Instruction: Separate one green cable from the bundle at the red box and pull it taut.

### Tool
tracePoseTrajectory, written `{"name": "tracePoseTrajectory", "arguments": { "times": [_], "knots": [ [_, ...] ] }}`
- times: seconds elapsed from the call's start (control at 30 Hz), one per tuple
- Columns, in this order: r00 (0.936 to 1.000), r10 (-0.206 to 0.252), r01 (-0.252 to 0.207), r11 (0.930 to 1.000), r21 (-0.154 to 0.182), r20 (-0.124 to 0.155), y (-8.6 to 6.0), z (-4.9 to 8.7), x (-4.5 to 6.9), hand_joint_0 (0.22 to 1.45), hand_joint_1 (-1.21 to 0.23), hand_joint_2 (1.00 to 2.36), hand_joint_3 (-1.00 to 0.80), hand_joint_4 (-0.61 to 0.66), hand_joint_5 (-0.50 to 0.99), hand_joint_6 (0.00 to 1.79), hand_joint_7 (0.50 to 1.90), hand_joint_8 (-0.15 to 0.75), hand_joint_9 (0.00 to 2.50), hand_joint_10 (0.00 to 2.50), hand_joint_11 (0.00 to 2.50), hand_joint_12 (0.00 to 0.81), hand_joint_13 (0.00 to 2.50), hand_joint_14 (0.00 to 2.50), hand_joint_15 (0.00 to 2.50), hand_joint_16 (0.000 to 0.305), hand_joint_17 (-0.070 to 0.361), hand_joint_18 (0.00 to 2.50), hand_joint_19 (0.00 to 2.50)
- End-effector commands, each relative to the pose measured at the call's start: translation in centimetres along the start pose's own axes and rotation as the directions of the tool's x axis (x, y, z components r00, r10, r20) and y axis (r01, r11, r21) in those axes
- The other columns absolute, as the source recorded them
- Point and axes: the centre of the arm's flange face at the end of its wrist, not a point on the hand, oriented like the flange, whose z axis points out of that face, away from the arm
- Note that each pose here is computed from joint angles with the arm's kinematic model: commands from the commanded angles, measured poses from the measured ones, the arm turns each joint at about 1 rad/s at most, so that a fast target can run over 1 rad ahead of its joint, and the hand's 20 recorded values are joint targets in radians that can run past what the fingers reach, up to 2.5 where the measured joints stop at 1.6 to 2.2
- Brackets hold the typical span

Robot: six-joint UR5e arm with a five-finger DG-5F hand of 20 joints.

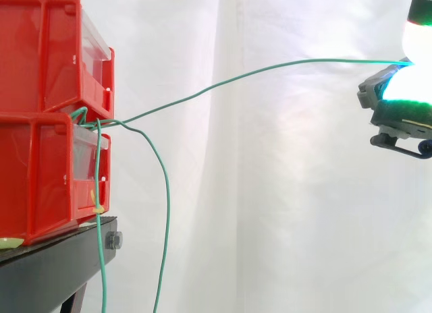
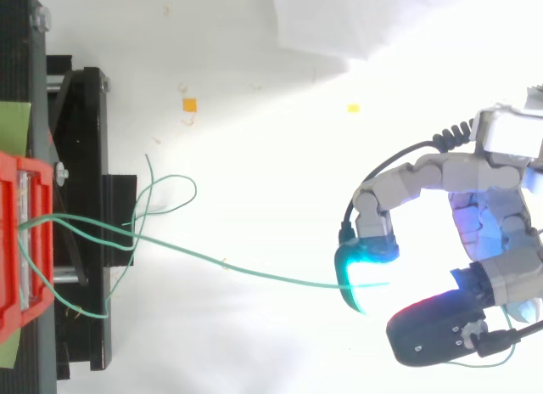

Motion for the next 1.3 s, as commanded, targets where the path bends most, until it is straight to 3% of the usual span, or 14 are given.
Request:
{"name": "tracePoseTrajectory", "arguments": {
  "times": [0.0, 1.27],
  "knots": [
    [1.0000, 0.000, 0.000, 1.0000, 0.000, 0.000, 0.00, 0.00, -0.01, 0.73, -0.75, 1.01, -0.08, -0.04, 0.16, 0.50, 1.32, 0.211, 2.20, 0.02, 0.67, 0.410, 1.70, 0.02, 0.77, 0.046, 0.103, 1.22, 0.87],
    [1.0000, 0.000, 0.000, 1.0000, 0.000, 0.002, -0.03, 0.01, -0.10, 0.73, -0.74, 1.01, -0.07, -0.04, 0.16, 0.50, 1.33, 0.221, 2.19, 0.03, 0.68, 0.414, 1.70, 0.02, 0.77, 0.046, 0.103, 1.24, 0.88]
  ]
}}
